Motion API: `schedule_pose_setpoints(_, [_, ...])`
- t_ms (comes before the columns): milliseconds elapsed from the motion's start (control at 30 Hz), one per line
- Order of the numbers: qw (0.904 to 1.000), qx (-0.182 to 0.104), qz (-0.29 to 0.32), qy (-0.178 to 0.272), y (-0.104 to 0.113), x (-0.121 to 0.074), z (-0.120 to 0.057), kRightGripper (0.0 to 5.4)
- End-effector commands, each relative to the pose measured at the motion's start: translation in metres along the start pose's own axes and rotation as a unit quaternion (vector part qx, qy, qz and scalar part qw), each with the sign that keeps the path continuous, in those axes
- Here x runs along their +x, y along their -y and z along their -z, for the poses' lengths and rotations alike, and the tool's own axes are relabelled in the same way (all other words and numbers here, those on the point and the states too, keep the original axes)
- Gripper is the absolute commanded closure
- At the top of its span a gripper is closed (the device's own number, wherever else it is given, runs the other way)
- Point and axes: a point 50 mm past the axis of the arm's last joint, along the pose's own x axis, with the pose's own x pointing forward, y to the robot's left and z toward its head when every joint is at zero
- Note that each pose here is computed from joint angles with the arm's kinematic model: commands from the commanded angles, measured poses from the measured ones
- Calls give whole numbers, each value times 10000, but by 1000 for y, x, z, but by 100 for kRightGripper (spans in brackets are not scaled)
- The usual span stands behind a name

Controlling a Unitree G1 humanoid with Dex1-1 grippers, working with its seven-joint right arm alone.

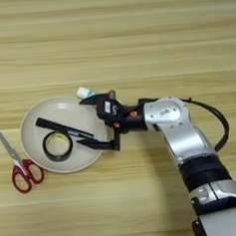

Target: Move the objects on the table

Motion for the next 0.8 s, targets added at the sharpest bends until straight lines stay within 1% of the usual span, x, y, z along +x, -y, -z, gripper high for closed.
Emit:
schedule_pose_setpoints(33, [9977, -530, 415, -66, 22, -12, -16, 4])
schedule_pose_setpoints(367, [9972, -555, 417, -289, 22, -8, -10, 4])
schedule_pose_setpoints(567, [9972, -573, 383, -283, 22, -4, -11, 4])
schedule_pose_setpoints(800, [9977, -513, 287, -351, 20, 5, -8, 4])
